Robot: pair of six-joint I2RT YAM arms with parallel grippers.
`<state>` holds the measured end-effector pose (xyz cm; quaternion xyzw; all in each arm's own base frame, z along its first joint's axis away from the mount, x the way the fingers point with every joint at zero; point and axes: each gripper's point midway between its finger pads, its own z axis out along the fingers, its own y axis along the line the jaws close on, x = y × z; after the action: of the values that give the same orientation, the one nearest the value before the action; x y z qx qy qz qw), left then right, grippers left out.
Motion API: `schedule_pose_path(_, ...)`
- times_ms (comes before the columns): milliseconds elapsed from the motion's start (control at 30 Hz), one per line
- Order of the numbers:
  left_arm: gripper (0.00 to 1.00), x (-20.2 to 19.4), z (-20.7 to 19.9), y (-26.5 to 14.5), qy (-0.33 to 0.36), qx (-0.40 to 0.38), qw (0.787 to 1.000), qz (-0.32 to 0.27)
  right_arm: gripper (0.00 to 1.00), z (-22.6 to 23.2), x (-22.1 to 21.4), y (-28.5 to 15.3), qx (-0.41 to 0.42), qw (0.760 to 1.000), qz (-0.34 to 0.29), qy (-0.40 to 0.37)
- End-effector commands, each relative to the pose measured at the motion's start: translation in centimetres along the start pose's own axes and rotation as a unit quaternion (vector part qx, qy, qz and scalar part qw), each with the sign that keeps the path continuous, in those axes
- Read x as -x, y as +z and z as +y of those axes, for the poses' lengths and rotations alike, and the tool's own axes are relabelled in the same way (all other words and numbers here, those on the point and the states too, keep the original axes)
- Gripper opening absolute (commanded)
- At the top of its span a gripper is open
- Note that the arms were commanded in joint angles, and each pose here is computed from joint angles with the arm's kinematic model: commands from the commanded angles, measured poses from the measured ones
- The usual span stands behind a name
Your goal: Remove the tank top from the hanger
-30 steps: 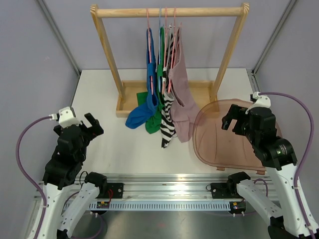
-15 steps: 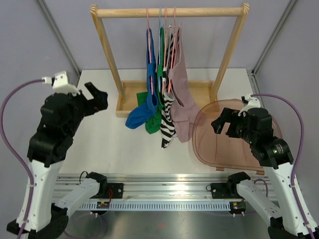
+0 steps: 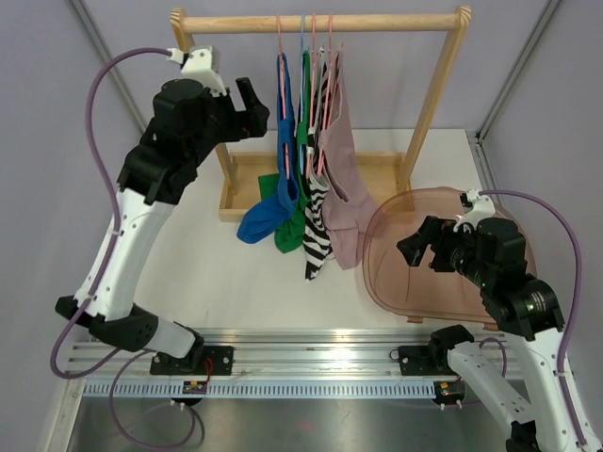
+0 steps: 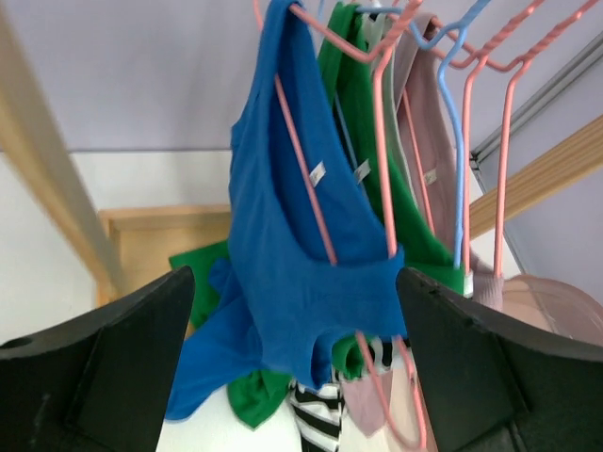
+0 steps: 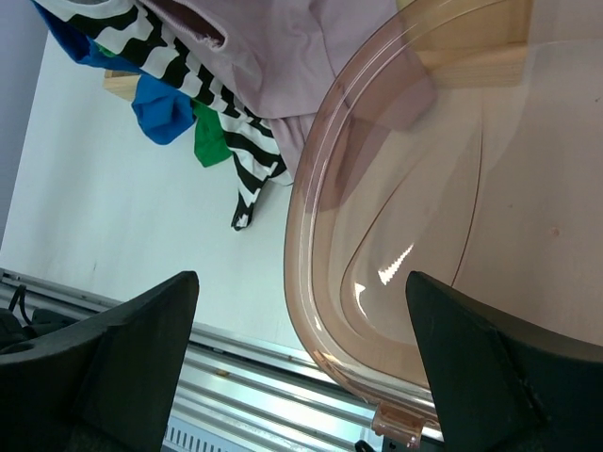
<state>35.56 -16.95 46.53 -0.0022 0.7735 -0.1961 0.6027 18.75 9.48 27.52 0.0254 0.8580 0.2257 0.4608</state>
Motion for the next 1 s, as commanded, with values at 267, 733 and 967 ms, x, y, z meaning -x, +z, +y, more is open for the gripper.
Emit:
schedule_pose_path(267, 0.81, 3.3, -4.0, 6.2, 0.010, -0.052, 0.997, -0.057, 0.99, 0.8, -1.4, -2.3, 0.028, 1.000, 0.010, -0.008)
schedule_pose_path(733, 0.21, 1.3, -2.8, 11.4, 0.053, 0.016, 0.998, -0.040, 0.99, 0.7, -1.9, -2.1, 0.033, 0.999, 0.018, -0.016)
schedule_pose_path(967, 0.00, 3.4, -2.1, 10.0, 0.049, 0.045, 0.995, -0.069, 0.99, 0.8, -2.0, -1.8, 0.036, 0.999, 0.019, -0.016)
